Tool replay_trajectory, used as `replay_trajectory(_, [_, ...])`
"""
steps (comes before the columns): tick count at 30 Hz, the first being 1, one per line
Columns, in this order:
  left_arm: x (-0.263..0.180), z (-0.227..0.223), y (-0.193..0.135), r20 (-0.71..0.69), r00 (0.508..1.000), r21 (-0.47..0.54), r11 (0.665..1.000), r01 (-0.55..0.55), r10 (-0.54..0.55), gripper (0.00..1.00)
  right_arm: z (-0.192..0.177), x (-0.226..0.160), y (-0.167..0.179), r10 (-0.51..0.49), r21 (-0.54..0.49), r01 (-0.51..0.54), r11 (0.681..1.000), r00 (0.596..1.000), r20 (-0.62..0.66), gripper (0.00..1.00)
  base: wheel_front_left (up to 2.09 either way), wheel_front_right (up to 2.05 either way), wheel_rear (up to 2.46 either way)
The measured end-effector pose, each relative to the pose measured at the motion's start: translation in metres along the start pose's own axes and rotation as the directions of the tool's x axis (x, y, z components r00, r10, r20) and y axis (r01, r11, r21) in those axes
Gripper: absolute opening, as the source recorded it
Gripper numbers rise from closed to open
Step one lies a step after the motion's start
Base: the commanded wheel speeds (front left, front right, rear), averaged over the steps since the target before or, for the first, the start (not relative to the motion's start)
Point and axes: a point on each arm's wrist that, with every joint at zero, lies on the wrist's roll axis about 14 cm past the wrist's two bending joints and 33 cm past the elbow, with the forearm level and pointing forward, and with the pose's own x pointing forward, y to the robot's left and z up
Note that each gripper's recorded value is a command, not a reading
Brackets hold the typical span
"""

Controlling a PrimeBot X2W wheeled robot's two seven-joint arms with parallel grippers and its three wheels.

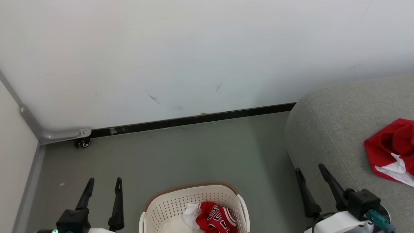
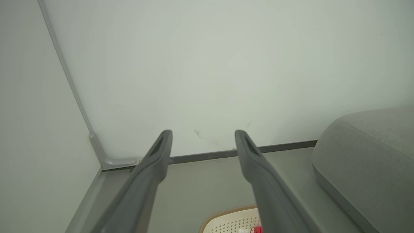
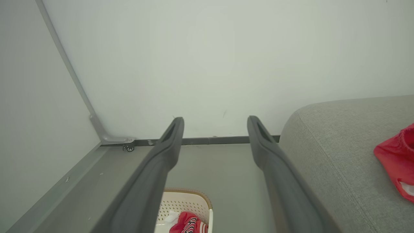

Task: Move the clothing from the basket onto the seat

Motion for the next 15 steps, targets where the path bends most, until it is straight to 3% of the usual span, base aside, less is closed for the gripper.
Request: replay_trajectory(15, [0.006,0.002,-0.008,0.007,1.000,-0.005,1.000,0.024,-0.024,1.00,0.002,-0.005,-0.004,-0.019,0.015,0.019,1.000,1.000,-0.001,1.00,0.00,0.00,0.00])
